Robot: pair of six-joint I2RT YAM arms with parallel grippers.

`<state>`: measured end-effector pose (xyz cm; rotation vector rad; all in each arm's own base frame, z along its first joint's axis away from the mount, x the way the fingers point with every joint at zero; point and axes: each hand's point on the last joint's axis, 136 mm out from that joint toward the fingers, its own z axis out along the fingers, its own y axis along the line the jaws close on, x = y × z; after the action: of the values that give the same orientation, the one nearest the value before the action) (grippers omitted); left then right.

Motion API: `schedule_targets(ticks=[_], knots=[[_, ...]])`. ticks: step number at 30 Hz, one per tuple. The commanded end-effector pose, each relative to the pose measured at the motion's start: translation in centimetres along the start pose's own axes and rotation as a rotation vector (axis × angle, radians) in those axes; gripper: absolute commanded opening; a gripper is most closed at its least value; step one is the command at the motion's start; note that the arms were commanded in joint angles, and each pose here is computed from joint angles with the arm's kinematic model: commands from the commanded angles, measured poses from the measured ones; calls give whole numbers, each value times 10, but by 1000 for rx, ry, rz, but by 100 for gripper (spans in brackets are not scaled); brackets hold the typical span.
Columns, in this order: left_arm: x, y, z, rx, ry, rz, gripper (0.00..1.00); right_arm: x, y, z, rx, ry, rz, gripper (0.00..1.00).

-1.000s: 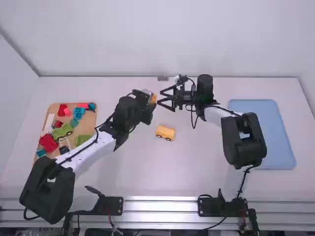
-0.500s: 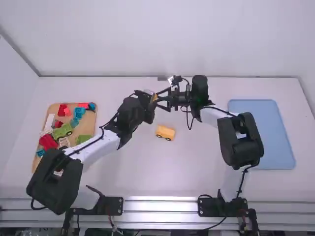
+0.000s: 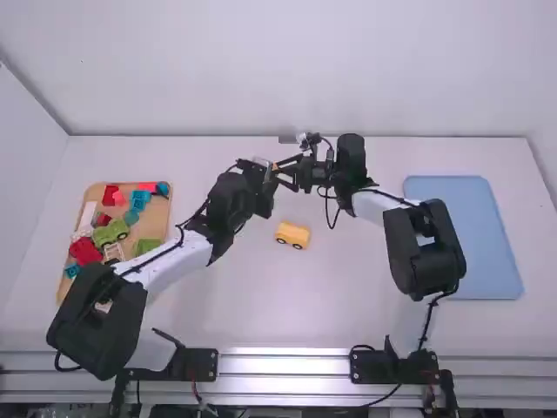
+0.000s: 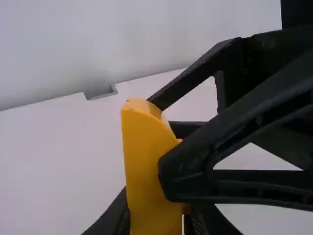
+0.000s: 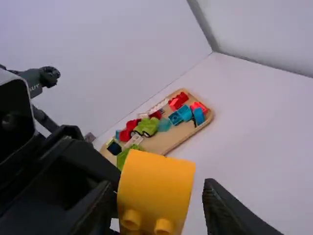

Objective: Assemble lego blocks to make yellow taxi

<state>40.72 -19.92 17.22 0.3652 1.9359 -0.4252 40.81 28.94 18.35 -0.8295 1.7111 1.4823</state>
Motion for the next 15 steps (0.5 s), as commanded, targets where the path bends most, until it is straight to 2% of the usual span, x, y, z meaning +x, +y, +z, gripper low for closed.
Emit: schedule_targets(ticks=[1, 3, 8, 10, 15], knots=[[2, -5, 0, 18, 3, 0, 2, -7, 3, 6, -12, -4, -27, 53], [3, -4, 0, 16, 2, -1, 2, -5, 6, 9, -22, 0, -31, 56], [3, -4, 0, 16, 5, -1, 2, -5, 11, 14, -34, 0, -45, 53], [4, -3, 0, 13, 6, -1, 2, -6, 12, 15, -38, 0, -52, 45], [6, -2, -1, 9, 8, -2, 2, -5, 12, 15, -37, 1, -49, 41]])
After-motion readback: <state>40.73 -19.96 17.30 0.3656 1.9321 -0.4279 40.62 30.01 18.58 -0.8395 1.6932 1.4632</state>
